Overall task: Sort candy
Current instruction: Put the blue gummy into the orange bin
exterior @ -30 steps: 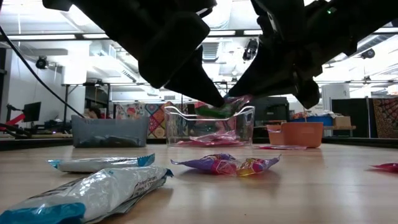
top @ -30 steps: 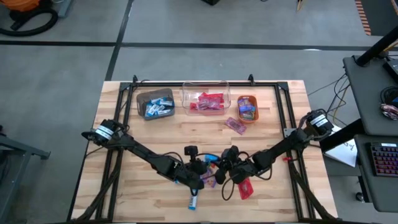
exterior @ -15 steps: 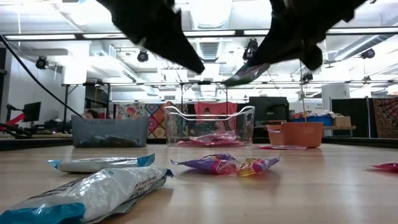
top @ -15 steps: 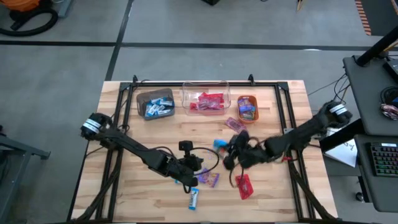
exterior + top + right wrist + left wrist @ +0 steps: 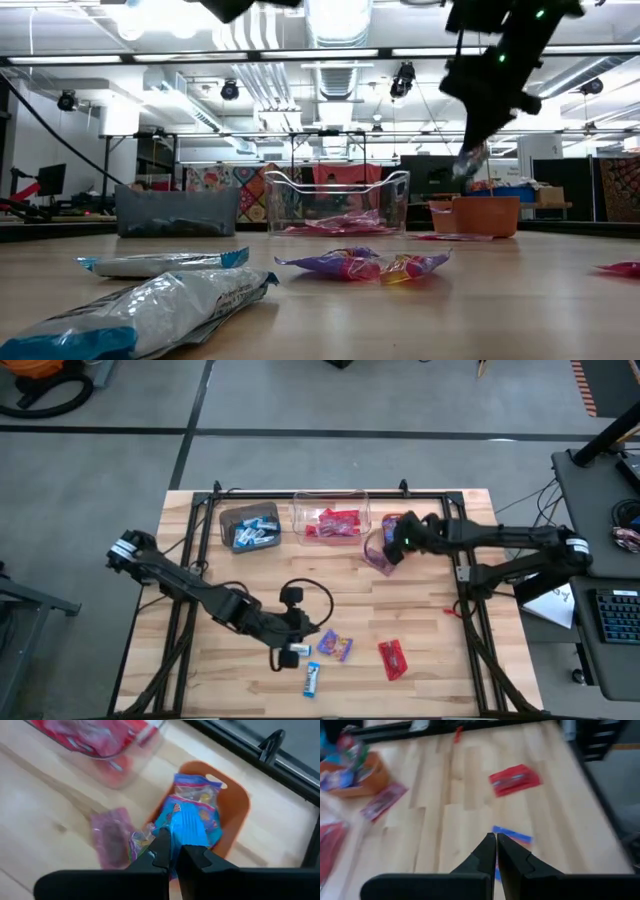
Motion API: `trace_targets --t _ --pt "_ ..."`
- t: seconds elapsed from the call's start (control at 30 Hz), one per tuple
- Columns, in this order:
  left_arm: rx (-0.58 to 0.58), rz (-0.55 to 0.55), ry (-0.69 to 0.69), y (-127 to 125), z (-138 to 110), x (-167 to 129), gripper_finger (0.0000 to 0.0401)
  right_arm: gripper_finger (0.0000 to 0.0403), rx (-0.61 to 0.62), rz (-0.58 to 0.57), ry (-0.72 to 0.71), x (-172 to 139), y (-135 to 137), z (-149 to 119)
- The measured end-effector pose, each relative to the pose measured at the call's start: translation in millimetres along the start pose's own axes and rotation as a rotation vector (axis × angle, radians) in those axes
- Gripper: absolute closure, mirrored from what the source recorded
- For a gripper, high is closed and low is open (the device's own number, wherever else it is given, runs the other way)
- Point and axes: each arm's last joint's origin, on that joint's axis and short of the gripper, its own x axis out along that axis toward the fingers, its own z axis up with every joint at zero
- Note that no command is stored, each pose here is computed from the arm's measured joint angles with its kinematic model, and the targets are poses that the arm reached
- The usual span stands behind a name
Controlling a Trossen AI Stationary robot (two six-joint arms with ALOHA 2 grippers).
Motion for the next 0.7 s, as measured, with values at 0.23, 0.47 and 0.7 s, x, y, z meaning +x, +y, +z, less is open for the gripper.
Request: trace_targets --t 0.23,0.47,0.7 --pt "0.002 -0.068 -0.025 0.2 -7.9 -24.0 0.0401 0.0394 -0.164 0.111 0.16 31.4 -30.7 17.4" --pt "-0.004 -0.166 0.03 -7.3 -37.1 -29.2 0.0401 0.0394 -0.269 0.177 0.154 49.0 -38.3 26.7" --pt "-0.055 -0.245 0.075 -13.1 -59.4 -18.7 0.0401 0.0369 -0.277 0.19 0.15 53.8 -35.9 27.9"
